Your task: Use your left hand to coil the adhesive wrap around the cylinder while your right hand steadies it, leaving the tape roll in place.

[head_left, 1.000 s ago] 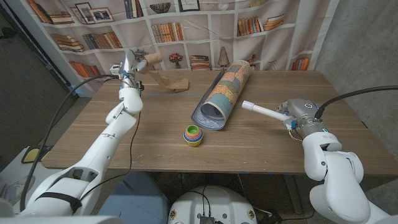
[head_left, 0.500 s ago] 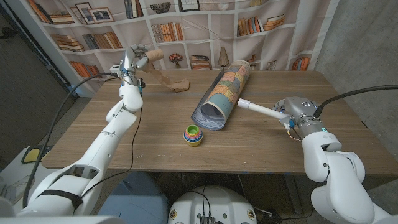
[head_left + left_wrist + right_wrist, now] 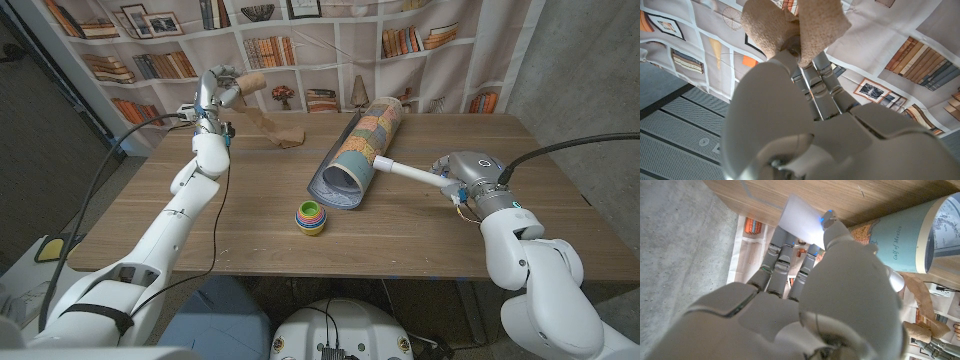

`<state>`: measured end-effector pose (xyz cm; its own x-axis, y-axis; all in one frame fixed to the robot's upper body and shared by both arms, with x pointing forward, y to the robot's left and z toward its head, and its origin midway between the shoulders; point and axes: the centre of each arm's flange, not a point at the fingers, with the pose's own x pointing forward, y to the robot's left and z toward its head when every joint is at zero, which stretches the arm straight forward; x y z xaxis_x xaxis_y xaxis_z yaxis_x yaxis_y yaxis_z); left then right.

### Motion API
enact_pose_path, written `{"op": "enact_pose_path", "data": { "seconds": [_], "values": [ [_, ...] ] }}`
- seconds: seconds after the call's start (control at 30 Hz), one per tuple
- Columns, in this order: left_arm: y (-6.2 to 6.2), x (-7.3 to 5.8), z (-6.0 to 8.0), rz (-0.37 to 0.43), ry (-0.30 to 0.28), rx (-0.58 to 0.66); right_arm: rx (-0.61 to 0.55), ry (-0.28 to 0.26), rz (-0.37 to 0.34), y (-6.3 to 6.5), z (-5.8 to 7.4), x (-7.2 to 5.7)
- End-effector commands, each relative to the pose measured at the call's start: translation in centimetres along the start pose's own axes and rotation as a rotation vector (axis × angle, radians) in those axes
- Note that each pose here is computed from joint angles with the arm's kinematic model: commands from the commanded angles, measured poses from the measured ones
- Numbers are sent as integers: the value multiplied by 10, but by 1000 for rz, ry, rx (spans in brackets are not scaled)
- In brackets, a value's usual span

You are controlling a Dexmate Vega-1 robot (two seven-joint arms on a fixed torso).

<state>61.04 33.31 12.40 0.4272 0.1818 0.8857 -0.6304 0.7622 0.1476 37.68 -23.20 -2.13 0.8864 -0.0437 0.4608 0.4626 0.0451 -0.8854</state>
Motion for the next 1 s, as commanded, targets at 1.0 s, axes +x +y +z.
{"op": "enact_pose_path", "data": {
  "seconds": [1.0],
  "values": [
    [-15,2,38,-47,-95,-179,35,-110,-55,-5,40,6]
  ]
}}
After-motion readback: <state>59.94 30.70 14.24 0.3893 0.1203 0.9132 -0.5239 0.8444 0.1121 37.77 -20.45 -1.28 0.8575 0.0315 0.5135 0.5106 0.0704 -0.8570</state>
